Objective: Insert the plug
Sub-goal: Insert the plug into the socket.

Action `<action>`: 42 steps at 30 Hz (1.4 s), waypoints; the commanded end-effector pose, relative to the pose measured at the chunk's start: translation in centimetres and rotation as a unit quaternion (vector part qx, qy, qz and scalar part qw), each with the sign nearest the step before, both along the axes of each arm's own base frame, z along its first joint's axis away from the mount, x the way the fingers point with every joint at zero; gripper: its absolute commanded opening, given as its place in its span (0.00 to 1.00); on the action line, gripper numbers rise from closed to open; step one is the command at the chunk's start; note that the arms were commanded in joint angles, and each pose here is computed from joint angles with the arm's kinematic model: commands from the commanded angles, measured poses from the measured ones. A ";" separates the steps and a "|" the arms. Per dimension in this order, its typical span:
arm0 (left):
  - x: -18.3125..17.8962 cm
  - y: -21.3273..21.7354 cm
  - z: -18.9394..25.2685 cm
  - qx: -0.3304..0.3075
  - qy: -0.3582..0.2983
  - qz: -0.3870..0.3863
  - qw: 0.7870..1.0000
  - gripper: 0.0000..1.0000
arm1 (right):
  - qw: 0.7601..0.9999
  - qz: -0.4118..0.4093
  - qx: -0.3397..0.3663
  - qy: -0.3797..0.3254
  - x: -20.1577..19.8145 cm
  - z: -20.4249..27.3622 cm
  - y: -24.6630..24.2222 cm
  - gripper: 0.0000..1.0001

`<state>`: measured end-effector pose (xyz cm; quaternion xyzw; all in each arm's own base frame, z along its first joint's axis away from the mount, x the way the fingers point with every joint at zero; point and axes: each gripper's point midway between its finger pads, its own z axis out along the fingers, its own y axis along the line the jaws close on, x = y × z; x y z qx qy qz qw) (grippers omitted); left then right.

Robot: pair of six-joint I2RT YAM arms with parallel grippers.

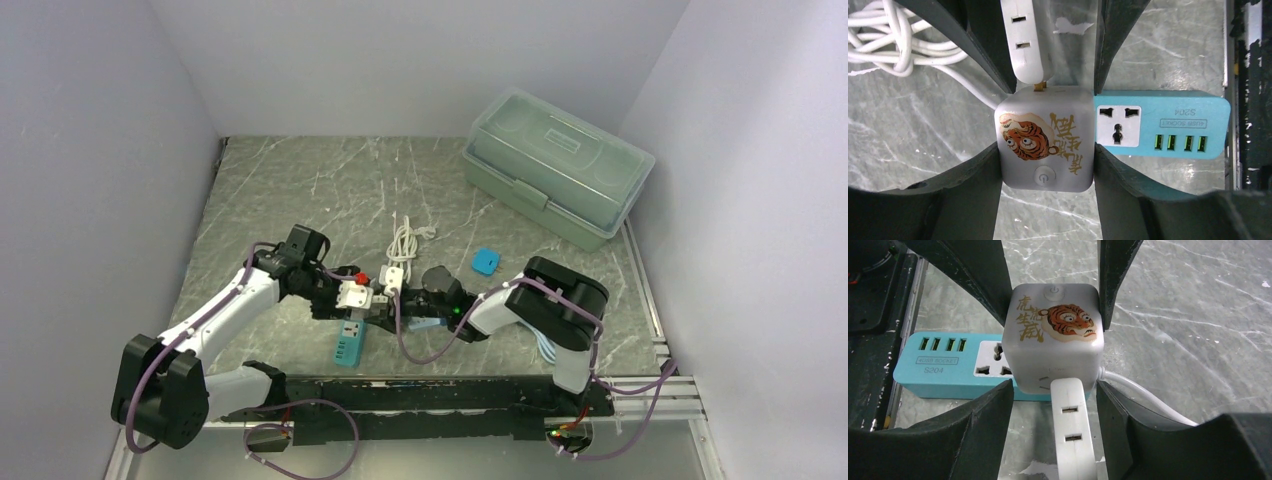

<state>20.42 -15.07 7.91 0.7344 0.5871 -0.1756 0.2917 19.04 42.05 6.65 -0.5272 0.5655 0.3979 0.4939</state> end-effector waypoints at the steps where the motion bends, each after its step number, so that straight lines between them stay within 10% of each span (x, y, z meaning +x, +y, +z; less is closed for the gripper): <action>1: -2.7 0.1 -1.2 0.002 0.050 -0.017 0.999 0.00 | 0.999 -0.013 0.028 -0.020 0.8 2.6 -0.4 0.65; 12: -2.9 0.3 -1.5 0.005 0.049 -0.021 0.999 0.00 | 1.000 0.013 0.002 -0.013 0.7 1.4 -2.5 0.53; 26: -2.4 0.0 -1.4 0.000 0.045 -0.020 0.999 0.00 | 0.999 0.044 -0.008 -0.015 0.3 1.7 -1.6 0.04; 42: -2.6 -1.2 -0.9 -0.029 0.045 -0.028 0.998 0.00 | 0.998 0.051 -0.004 -0.021 0.7 2.1 -0.2 0.00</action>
